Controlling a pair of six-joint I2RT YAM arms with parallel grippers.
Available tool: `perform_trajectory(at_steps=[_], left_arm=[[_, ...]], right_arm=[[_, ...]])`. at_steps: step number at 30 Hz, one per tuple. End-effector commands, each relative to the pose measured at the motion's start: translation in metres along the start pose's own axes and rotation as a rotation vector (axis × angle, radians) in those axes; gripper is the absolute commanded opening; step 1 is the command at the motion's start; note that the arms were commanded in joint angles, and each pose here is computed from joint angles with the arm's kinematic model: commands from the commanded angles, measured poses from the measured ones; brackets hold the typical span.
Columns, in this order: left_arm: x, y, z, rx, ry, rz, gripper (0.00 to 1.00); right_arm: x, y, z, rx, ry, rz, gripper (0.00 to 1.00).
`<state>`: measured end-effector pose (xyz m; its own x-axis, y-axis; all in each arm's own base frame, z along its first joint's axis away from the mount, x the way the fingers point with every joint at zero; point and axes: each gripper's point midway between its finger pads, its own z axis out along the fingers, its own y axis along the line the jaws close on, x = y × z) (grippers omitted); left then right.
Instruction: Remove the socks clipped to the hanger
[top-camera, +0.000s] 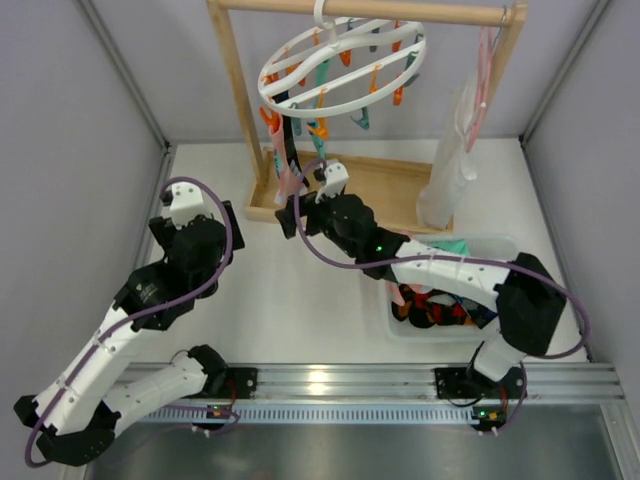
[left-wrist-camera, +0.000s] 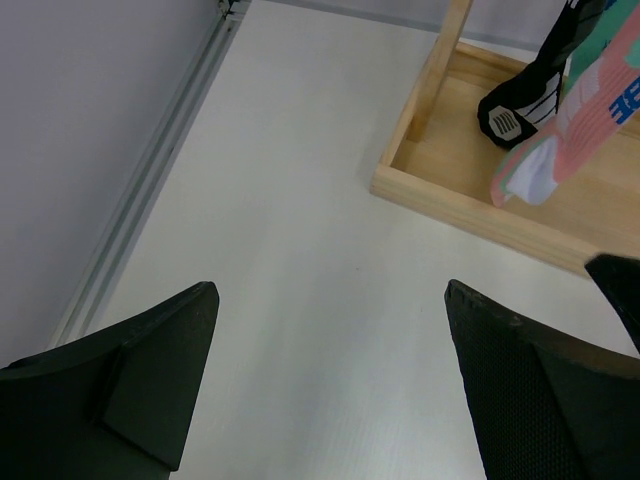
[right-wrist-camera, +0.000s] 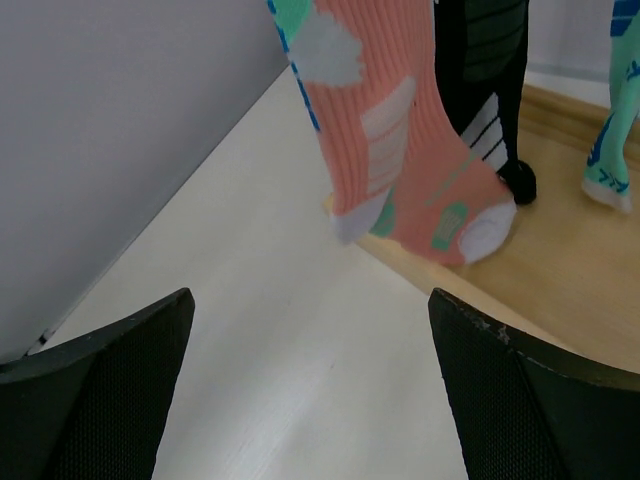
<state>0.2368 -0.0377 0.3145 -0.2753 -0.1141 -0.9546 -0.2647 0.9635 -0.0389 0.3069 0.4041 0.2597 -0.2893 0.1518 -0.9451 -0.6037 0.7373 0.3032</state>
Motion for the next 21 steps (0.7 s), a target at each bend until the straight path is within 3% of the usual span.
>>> perform_trajectory(at_steps=[1,7,10,12,15,19,20,21], left_arm=[[-0.011,0.003,0.002,-0.026,-0.054,-0.069,0.98],[-0.006,-0.006,0.005,0.005,-0.033,-0.052,0.98],[-0.004,-0.01,0.007,0.028,-0.023,-0.055,0.98],[-0.004,-0.012,0.008,0.042,-0.018,-0.058,0.98],[-0.002,-0.012,0.01,0.051,-0.008,-0.062,0.98],[-0.004,-0.011,0.011,0.056,-0.009,-0.074,0.98],[-0.004,-0.012,0.011,0.059,-0.008,-0.076,0.98],[-0.005,-0.013,0.011,0.067,-0.006,-0.079,0.98]], right_arm=[[-0.037,0.005,0.035,0.082,-0.147,0.014,0.95],[-0.028,-0.019,0.08,0.26,-0.199,-0.008,0.93],[-0.027,-0.029,0.095,0.323,-0.241,0.018,0.86],[-0.026,-0.027,0.105,0.315,-0.266,0.008,0.66],[-0.023,-0.034,0.108,0.347,-0.295,0.009,0.54],[-0.023,-0.04,0.095,0.34,-0.37,0.037,0.16],[-0.029,-0.04,0.091,0.332,-0.388,0.045,0.02],[-0.03,-0.039,0.087,0.329,-0.396,0.048,0.0]])
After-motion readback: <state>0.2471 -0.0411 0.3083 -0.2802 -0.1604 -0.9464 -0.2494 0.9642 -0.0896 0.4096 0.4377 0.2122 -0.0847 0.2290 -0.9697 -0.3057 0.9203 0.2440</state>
